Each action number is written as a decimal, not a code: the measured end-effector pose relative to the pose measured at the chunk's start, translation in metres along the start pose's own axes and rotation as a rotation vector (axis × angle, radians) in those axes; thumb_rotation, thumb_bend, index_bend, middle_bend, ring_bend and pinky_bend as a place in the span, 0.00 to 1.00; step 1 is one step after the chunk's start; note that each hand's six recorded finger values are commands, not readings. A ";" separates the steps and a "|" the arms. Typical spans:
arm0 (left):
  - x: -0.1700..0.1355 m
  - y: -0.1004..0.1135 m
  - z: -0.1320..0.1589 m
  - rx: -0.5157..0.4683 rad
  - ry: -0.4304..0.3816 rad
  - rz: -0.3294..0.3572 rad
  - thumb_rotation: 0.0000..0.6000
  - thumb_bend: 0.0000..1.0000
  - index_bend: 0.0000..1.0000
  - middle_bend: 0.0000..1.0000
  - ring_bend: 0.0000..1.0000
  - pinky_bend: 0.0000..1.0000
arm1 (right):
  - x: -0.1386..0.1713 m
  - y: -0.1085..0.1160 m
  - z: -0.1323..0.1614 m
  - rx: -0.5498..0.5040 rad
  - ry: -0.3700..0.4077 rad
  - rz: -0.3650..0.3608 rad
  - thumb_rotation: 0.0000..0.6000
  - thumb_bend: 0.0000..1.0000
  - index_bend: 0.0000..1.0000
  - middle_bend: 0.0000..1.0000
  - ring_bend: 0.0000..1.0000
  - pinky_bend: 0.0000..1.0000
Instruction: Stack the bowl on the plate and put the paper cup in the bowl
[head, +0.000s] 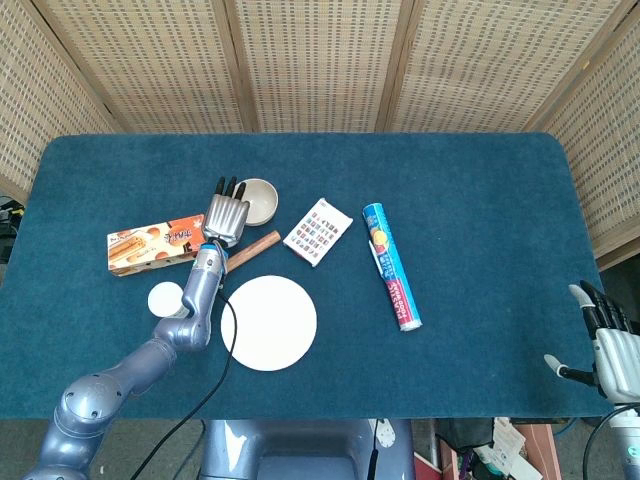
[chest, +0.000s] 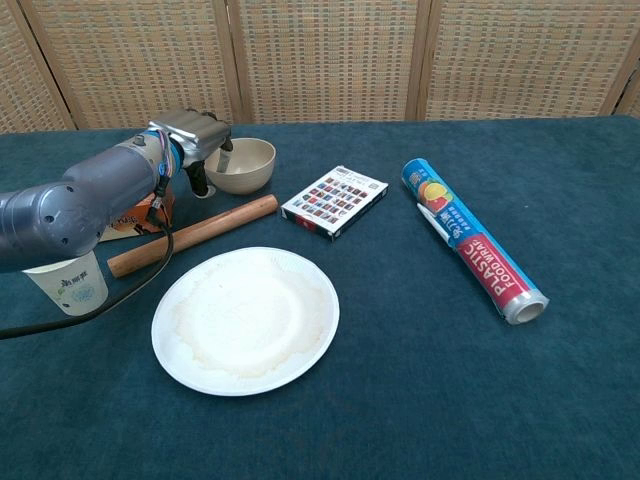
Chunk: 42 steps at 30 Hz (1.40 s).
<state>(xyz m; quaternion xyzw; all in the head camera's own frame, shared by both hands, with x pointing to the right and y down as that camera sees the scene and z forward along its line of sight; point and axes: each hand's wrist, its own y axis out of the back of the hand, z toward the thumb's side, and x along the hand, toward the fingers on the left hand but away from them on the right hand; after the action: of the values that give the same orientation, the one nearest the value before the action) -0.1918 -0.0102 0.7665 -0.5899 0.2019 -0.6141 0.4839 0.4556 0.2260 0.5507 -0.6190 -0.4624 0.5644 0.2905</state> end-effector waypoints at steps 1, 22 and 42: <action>0.000 0.000 0.001 0.001 -0.001 0.002 1.00 0.34 0.54 0.14 0.00 0.07 | 0.000 0.000 0.000 0.000 0.000 0.000 1.00 0.15 0.00 0.00 0.00 0.00; -0.003 0.002 -0.009 0.012 0.008 0.057 1.00 0.41 0.61 0.16 0.00 0.08 | 0.002 0.001 0.004 0.002 0.011 -0.003 1.00 0.15 0.00 0.00 0.00 0.00; -0.062 0.042 -0.010 -0.094 -0.150 0.222 1.00 0.41 0.62 0.16 0.00 0.08 | 0.007 0.003 0.015 0.012 0.047 -0.016 1.00 0.15 0.00 0.00 0.00 0.00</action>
<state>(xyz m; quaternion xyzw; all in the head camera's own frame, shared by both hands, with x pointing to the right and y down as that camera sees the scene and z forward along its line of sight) -0.1964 0.0195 0.6970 -0.6303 0.2578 -0.5006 0.5345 0.4413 0.2289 0.5419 -0.6265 -0.4571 0.5502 0.3095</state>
